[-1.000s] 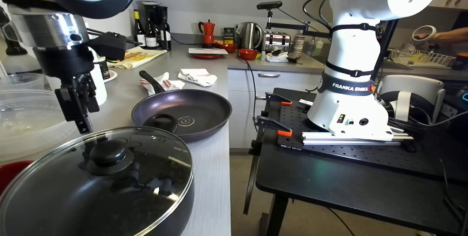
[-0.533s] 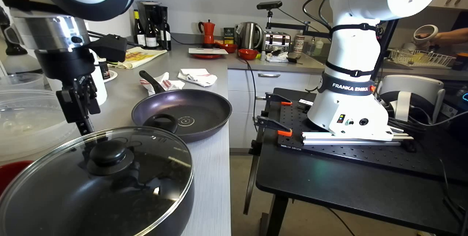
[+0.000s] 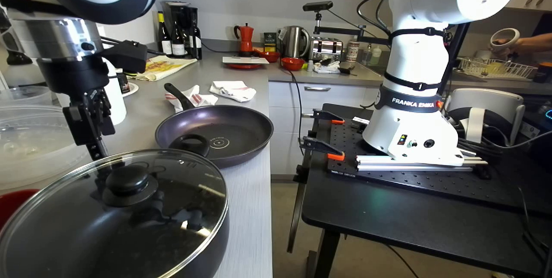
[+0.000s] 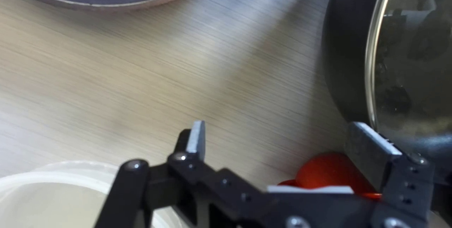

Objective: Put the lid on the black pot

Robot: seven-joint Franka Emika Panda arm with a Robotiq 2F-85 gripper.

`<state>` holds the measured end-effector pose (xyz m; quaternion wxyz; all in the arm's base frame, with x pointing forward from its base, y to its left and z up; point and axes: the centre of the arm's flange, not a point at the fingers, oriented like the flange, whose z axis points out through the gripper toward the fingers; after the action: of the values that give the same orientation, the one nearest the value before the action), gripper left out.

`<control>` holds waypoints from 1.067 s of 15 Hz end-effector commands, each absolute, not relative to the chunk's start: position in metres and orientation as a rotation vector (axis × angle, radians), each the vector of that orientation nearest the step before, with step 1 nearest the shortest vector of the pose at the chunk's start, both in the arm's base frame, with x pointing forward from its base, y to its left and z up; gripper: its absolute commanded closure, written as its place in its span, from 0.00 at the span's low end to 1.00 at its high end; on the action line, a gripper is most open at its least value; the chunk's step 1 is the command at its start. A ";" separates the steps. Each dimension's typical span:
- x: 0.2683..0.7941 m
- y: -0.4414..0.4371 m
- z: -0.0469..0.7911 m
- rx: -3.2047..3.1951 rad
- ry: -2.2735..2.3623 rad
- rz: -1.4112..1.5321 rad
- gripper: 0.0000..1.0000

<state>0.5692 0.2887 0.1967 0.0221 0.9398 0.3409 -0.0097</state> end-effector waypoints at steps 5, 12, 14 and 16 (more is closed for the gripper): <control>0.569 0.300 0.197 2.920 1.110 -0.045 0.00; 0.567 0.307 0.195 2.915 1.153 -0.055 0.00; 0.567 0.309 0.196 2.914 1.160 -0.053 0.00; 0.565 0.310 0.202 2.909 1.157 -0.029 0.00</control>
<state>0.5650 0.3024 0.1976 0.0136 0.9314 0.3638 -0.0087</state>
